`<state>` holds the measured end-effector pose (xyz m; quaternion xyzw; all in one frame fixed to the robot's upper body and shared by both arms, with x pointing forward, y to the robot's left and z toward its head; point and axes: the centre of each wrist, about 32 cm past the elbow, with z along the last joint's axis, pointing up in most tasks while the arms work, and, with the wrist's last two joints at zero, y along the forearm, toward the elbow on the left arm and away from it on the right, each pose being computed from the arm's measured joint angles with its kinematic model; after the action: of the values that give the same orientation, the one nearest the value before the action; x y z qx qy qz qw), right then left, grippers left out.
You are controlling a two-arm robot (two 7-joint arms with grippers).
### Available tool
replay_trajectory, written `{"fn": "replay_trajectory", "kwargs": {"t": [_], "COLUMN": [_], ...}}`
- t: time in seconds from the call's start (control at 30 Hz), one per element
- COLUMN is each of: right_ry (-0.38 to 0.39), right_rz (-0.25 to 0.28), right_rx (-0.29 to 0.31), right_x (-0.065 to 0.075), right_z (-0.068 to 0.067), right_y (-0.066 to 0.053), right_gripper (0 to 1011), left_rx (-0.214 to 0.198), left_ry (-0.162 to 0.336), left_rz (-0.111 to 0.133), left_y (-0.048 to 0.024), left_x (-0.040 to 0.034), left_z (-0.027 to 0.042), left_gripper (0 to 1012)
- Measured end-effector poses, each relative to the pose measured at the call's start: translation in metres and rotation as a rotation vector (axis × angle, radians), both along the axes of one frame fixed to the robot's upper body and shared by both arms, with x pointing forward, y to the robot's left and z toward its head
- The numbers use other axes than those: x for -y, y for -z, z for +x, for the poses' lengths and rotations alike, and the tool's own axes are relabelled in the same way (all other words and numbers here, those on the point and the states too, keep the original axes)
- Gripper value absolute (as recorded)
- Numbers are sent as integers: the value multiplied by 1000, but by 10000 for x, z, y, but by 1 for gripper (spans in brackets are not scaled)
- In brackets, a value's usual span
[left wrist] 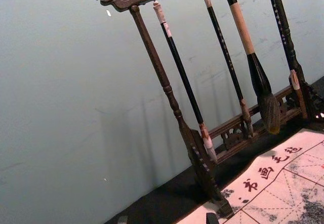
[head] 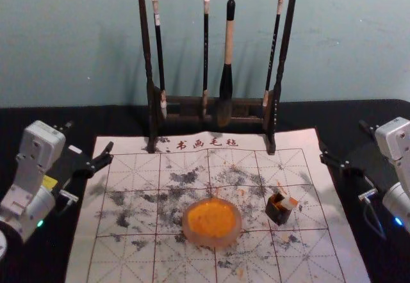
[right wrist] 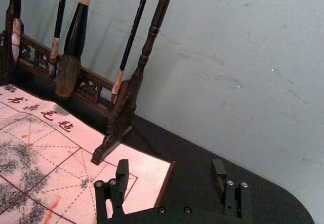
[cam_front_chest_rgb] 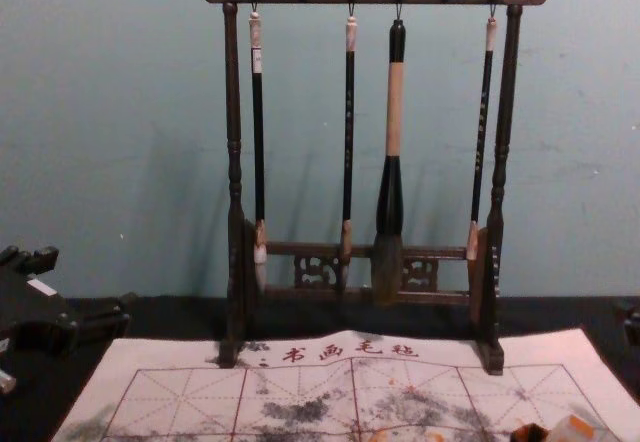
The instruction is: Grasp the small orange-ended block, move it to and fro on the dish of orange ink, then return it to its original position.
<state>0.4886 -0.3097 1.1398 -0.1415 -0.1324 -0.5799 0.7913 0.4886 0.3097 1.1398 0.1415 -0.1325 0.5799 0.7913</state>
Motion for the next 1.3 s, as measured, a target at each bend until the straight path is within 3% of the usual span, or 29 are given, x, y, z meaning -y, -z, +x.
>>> {"fn": "replay_trajectory", "kwargs": {"t": [1.3], "right_ry": [0], "right_rz": [0], "right_rx": [0], "right_x": [0], "right_z": [0], "right_y": [0], "right_gripper": [1003], "left_rx": [0], "left_ry": [0], "left_rz": [0], "left_y": [0], "left_x": [0], "left_z": [0], "left_gripper": [1001]}}
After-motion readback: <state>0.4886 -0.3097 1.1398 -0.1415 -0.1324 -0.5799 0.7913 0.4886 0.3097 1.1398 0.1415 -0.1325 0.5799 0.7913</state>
